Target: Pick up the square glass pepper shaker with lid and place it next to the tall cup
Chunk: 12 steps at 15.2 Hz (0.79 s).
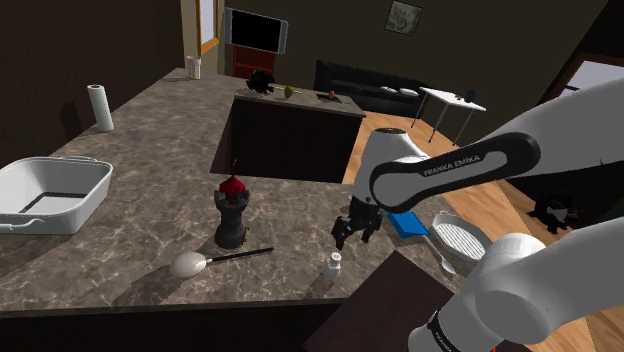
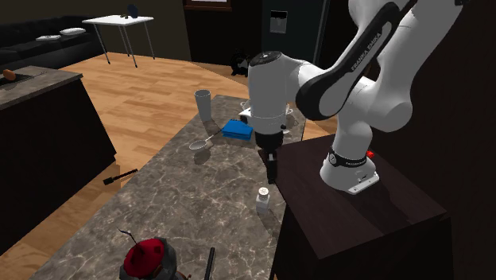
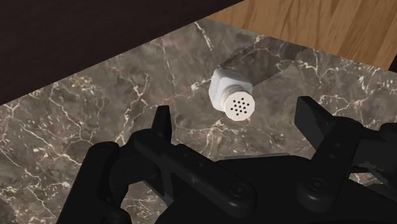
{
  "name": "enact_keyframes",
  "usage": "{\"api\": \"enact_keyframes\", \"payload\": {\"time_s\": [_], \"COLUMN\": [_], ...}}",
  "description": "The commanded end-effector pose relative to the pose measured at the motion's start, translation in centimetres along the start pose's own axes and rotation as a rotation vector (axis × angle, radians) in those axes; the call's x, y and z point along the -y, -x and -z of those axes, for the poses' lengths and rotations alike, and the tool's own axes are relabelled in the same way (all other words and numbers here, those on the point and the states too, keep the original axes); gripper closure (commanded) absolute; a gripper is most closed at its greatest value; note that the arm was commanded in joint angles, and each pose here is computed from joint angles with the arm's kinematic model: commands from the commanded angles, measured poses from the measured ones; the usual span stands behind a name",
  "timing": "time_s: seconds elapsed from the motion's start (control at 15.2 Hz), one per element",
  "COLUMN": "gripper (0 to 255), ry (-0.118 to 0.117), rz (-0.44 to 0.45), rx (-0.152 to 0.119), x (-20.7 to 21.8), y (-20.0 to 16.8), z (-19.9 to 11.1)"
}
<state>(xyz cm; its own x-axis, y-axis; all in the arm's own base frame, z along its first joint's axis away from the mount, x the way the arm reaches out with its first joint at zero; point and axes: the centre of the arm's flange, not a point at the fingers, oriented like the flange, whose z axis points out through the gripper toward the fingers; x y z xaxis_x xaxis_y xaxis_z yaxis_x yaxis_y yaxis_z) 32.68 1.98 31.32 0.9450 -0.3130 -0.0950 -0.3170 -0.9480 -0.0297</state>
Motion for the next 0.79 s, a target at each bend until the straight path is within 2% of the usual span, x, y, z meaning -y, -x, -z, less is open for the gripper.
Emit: {"api": "enact_keyframes", "payload": {"time_s": [0.0, 0.2, 0.73], "gripper": [0, 0, 0], "ry": [-0.004, -0.009, -0.009], "rz": [-0.018, -0.042, -0.042], "rx": [-0.005, -0.008, -0.008], "x": [1.0, 1.8, 1.8], "y": [-0.5, -1.1, -1.1], "z": [-2.6, -6.2, -10.2]}}
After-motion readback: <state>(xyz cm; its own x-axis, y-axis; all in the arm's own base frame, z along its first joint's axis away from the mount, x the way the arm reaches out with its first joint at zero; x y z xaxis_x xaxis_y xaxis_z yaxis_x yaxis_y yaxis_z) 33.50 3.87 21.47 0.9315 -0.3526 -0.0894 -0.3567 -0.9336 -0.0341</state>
